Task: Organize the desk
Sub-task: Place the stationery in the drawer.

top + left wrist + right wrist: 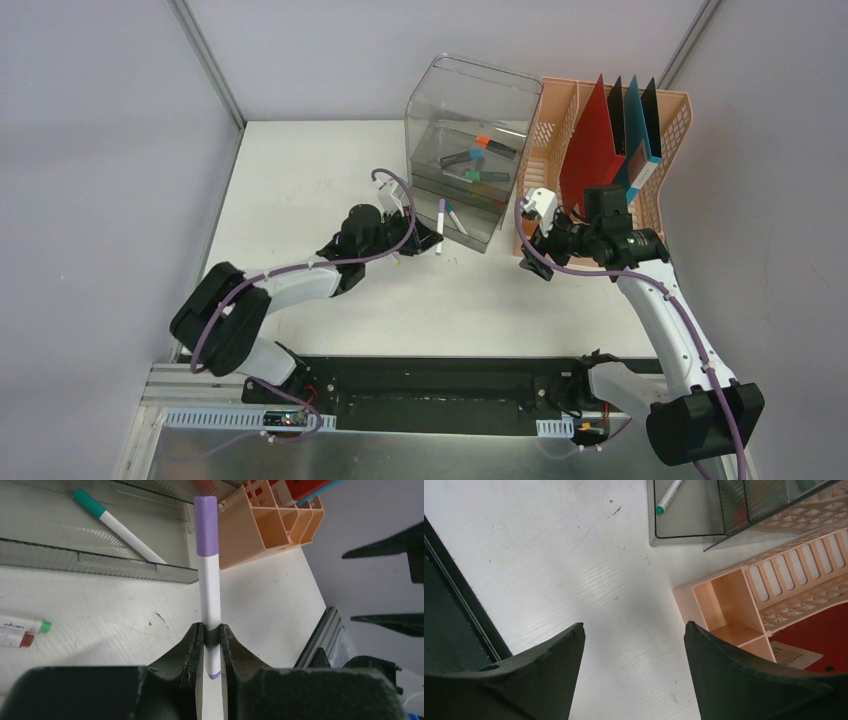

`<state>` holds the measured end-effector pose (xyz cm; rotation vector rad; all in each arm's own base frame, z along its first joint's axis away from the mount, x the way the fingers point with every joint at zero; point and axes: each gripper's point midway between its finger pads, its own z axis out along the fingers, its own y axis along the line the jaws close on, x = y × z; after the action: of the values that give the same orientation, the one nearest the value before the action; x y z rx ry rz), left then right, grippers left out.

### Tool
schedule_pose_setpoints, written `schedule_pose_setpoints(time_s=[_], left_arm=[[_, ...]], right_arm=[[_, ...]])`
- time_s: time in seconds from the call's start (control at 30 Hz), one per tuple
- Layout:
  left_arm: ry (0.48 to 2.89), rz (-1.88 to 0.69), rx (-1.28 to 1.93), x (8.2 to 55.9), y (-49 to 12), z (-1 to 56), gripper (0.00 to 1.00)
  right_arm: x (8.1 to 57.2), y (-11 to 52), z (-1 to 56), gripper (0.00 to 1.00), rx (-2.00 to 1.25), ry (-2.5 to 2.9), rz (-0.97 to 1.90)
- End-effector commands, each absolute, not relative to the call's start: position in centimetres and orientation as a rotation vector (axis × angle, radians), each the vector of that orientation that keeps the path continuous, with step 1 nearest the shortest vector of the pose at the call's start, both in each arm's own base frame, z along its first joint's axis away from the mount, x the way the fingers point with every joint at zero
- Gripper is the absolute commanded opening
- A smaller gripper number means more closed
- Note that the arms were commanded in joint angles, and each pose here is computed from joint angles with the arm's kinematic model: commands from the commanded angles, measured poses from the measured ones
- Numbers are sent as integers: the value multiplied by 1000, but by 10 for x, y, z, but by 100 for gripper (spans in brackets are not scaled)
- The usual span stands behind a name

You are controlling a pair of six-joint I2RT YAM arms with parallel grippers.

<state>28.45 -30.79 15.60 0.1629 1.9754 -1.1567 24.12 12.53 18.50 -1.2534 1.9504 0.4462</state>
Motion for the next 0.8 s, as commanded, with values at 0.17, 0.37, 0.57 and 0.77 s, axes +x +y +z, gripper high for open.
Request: schedule_pose_setpoints(time_s=[0.17,0.37,0.57,0.77], left_arm=[[1838,-1481,-161,337,-335,183,13],[1802,-1523,-375,377,-345,171,20],[1758,-1583,-430,399,-359,164,50],[1723,-1569,-355,389,-354,185,69]], right_arm=[[241,129,199,76,-1275,1869,446],[240,128,201,76,-1276,1860,434],[239,128,203,76,-1276,1851,432],[238,128,202,76,-1281,1849,431]])
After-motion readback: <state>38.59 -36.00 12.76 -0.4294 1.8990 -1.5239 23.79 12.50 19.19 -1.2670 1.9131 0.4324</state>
